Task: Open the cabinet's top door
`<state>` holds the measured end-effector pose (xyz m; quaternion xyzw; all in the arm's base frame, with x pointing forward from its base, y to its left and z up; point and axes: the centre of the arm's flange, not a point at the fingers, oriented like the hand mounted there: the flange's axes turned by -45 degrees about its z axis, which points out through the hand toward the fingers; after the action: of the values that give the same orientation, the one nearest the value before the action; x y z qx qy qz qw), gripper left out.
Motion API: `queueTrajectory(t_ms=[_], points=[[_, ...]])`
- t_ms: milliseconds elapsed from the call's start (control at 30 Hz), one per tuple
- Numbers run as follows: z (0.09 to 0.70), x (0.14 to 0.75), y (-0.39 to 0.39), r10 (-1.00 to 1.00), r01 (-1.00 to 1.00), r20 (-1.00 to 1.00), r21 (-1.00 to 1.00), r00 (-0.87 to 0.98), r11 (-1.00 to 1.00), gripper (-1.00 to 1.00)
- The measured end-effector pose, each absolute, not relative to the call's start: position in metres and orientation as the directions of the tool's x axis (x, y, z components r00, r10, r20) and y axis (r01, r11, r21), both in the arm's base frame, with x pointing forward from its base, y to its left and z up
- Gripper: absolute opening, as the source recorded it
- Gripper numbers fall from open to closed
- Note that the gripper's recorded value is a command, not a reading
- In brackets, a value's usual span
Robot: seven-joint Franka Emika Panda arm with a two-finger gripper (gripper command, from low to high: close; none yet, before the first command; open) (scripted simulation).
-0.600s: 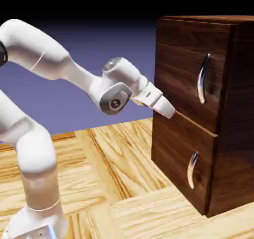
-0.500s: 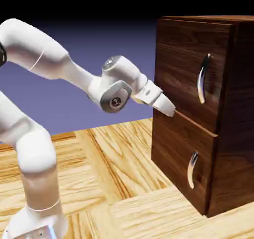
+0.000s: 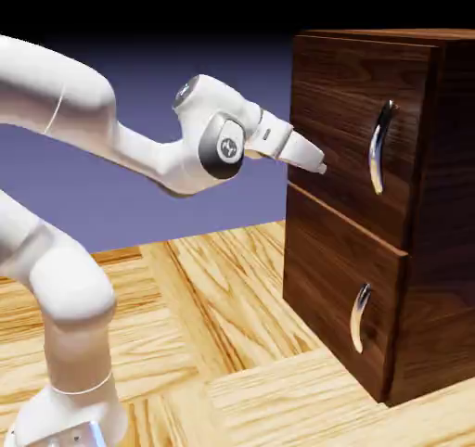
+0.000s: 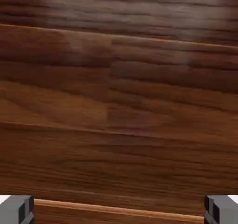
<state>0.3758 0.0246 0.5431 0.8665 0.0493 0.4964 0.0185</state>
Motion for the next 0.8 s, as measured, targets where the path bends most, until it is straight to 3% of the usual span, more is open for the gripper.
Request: queueTrajectory(t_ms=[800], points=[[0.575, 0.353, -0.021, 0.077, 0.041, 0.973, 0.070, 0.217, -0.997, 0.00]])
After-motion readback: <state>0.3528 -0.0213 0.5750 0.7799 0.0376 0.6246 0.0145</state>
